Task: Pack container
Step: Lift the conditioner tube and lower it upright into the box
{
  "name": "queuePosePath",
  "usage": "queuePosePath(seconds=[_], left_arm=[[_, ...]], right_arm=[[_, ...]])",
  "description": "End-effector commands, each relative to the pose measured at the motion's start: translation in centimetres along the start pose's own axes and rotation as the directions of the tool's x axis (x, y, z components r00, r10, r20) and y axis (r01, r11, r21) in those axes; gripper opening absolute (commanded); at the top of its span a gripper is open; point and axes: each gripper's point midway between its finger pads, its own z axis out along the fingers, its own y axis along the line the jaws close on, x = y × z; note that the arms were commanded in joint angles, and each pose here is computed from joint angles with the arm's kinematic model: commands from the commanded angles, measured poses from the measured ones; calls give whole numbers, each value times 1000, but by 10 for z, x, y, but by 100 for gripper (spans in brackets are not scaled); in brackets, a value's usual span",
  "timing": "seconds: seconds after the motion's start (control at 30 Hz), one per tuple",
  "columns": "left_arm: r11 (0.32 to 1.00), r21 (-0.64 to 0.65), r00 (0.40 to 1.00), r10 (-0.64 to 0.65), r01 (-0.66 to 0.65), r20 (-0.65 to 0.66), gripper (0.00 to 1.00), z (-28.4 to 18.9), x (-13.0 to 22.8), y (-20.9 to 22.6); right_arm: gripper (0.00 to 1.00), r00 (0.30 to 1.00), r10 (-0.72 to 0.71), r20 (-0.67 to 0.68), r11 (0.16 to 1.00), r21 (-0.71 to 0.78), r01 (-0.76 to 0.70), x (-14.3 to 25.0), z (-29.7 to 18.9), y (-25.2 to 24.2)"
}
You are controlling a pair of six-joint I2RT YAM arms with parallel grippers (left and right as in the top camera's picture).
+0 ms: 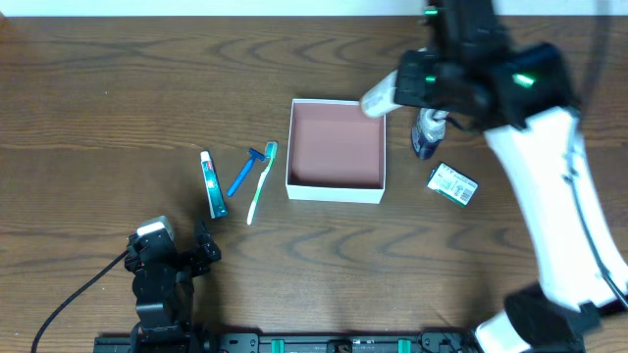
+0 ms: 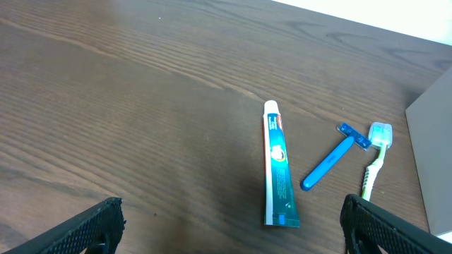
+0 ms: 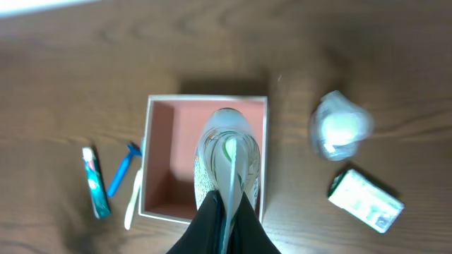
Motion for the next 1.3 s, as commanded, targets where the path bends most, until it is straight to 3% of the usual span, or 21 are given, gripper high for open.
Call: queuePosePath(seconds=[0.0,0.2,0.47,0.6,0.67,1.0,1.27], left_arm=[[1000,-7,1000,12,-12,-9,98,3,6,2],[1000,-7,1000,12,-12,-9,98,3,6,2],[1000,-7,1000,12,-12,-9,98,3,6,2],[1000,-7,1000,12,-12,-9,98,3,6,2],[1000,-7,1000,12,-12,-9,98,3,6,2],[1000,-8,1000,12,-12,-9,97,3,6,2],[1000,-7,1000,12,-12,-9,98,3,6,2]], right_arm=[[1,997,-33,-65,999,20,35,6,37,11],[1,978,-49,-201,995,71,65,28,96,12],[2,974,-53,-219,991,111,79,29,127,5],[29,976,-63,-207,991,103,86,26,128,7],[37,976,-63,-207,991,103,86,26,128,7],[50,977,-88,-193,990,89,107,21,125,9],[72,982,-184,-52,982,24,185,-13,72,23]])
